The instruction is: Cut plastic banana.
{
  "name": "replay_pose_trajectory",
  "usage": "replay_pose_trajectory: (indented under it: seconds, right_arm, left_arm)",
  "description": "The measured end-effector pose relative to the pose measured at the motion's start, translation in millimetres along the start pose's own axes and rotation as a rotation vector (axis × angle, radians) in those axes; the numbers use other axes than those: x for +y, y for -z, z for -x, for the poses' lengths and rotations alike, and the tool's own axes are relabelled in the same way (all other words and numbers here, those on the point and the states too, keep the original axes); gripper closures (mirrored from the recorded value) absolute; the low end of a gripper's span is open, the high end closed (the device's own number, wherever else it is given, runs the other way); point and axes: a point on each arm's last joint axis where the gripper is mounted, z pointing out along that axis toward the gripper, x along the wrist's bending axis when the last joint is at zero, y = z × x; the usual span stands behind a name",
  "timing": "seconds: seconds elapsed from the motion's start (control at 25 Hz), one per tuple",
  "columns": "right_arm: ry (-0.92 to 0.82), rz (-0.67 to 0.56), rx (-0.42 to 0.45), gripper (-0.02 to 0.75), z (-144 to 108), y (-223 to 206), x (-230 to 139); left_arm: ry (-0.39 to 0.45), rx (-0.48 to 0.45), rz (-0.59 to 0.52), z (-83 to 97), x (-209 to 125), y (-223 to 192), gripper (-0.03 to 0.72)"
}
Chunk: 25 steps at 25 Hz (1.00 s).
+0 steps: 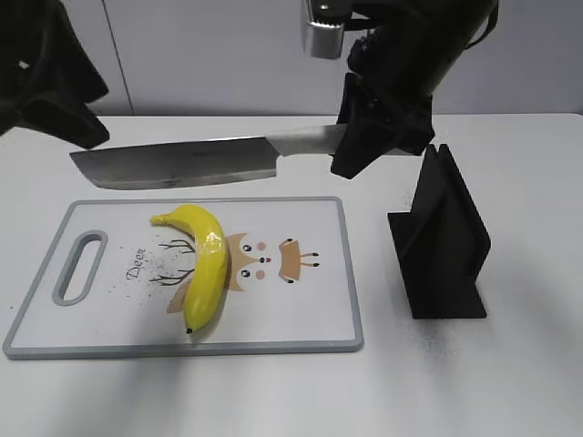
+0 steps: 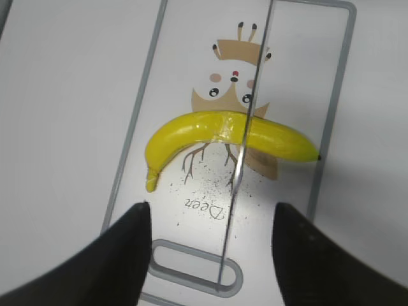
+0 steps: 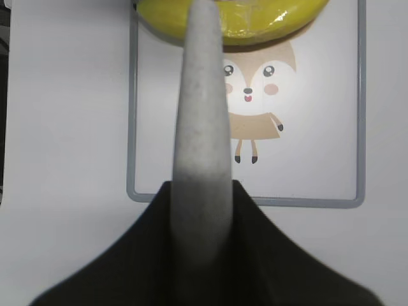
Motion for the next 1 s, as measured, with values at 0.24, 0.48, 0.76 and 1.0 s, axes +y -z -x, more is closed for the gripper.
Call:
replay_pose_trajectory:
  seconds: [0.24, 0.48, 0.76, 1.0]
  right_arm:
    - [0.045, 0.057, -0.004, 0.577, 4.8, -4.8, 5.2]
    - [0.046, 0.078, -0.045, 0.577, 9.2, -5.2, 7.4]
    - [0.043, 0.075, -0.049, 0.577, 15.5, -15.7, 5.1]
    - [0.027, 0.027, -0.005, 0.575, 28.5, -52.2, -7.5]
  left_arm:
    - [0.020, -0.059, -0.031, -7.8, -6.0, -23.8, 0.156]
    - [0.027, -0.049, -0.039, -13.9, -8.5, -34.0, 0.560]
    - [0.027, -0.035, -0.050, -13.9, -12.7, -39.8, 0.668]
    - [0.089, 0.000, -0.071, -1.7, -37.1, -79.8, 0.668]
